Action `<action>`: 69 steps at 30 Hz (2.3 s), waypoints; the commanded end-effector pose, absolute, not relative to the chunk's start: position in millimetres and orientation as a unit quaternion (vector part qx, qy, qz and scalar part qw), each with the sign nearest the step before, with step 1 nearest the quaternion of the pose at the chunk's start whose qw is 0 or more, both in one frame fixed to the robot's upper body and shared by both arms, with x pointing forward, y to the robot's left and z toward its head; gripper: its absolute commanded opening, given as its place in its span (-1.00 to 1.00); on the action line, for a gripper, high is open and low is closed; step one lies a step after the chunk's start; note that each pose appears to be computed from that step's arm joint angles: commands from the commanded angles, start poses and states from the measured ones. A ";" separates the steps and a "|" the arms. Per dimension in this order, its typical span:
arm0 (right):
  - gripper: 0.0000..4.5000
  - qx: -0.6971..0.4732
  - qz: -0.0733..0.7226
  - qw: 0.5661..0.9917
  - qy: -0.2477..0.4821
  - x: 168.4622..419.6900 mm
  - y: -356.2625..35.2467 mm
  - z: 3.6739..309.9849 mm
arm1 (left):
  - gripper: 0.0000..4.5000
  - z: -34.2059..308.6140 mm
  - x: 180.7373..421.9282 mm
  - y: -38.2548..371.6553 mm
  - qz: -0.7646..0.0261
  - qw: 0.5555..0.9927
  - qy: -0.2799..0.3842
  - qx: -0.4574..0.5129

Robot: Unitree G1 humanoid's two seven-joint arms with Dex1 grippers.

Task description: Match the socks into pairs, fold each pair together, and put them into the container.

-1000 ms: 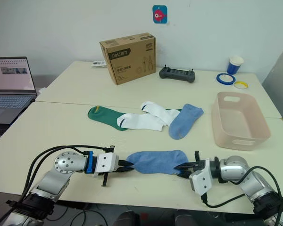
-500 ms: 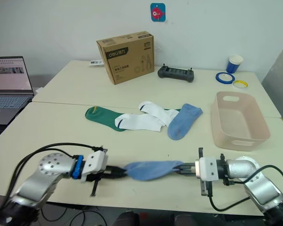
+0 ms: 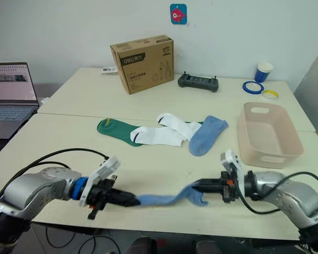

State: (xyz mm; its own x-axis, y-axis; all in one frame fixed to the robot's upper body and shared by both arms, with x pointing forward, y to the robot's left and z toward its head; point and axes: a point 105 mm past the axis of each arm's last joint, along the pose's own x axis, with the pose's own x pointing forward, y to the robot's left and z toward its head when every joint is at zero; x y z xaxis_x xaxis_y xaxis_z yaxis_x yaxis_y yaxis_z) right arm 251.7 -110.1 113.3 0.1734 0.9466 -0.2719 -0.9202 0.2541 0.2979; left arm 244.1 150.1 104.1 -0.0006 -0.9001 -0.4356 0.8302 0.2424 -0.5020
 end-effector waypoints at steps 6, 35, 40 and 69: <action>-0.97 -0.005 0.602 0.775 0.193 274.9 -110.3 111.4 | -1.00 92.8 262.5 142.7 -0.596 0.713 0.368 -0.040; 0.37 -0.003 0.518 0.826 0.220 254.8 -143.4 83.6 | 0.27 83.9 290.4 172.3 -0.491 0.839 0.230 -0.040; 0.19 0.003 0.530 0.821 0.213 254.7 -134.5 84.8 | 0.02 85.5 283.5 158.7 -0.515 0.824 0.232 -0.051; -0.99 0.004 0.562 0.792 0.238 230.5 -130.5 91.7 | -1.00 82.7 222.1 165.7 -0.505 0.810 0.284 -0.095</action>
